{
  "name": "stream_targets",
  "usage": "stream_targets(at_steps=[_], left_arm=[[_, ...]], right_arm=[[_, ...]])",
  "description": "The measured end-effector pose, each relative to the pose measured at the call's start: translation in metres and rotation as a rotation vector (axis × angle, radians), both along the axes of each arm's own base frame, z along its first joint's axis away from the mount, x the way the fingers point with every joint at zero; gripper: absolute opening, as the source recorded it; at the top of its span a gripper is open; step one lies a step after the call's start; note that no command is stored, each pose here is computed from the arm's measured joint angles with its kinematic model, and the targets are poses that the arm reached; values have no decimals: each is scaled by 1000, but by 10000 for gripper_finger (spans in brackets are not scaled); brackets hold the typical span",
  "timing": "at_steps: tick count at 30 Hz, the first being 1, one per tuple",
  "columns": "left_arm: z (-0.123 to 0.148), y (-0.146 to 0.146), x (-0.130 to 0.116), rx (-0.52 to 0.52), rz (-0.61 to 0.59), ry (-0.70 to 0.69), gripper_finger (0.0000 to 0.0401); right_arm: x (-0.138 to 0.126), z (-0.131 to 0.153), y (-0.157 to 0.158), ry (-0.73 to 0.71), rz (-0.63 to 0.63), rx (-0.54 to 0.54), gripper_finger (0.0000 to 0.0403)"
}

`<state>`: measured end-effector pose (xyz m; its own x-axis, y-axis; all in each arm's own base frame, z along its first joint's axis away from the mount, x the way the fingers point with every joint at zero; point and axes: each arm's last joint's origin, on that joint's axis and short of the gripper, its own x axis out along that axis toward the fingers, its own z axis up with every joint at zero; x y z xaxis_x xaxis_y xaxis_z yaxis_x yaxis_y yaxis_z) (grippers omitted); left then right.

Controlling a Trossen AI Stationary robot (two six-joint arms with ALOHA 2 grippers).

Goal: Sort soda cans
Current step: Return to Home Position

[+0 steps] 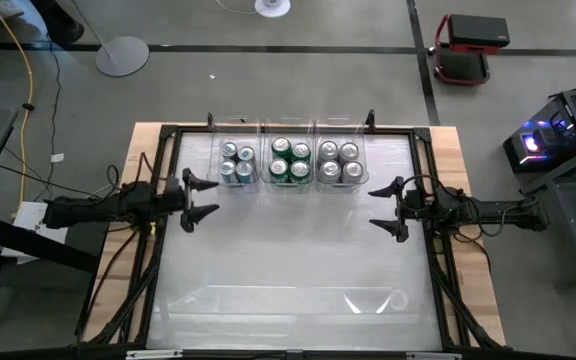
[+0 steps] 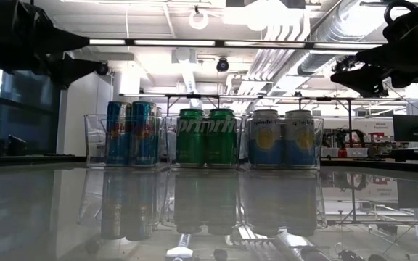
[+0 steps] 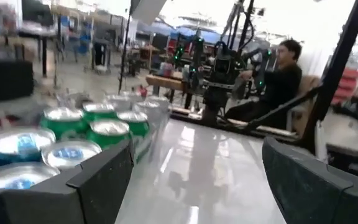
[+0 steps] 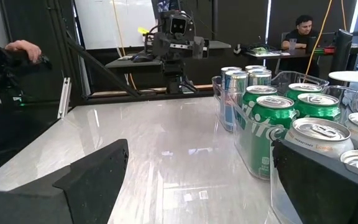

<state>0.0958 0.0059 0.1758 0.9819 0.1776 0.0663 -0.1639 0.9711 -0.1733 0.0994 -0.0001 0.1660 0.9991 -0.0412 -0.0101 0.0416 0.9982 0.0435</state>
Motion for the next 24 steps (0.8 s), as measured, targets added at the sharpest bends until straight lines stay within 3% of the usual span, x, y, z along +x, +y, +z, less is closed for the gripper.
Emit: stream_targets(at_steps=[6, 16, 24], left_arm=[[-1, 0, 0, 121, 7, 29, 308], [-4, 0, 0, 236, 16, 88, 182], [-4, 0, 0, 282, 18, 97, 111]], right_arm=[[0, 0, 0, 0, 0, 0, 385], [0, 0, 0, 0, 0, 0, 385], [0, 0, 0, 0, 0, 0, 385]])
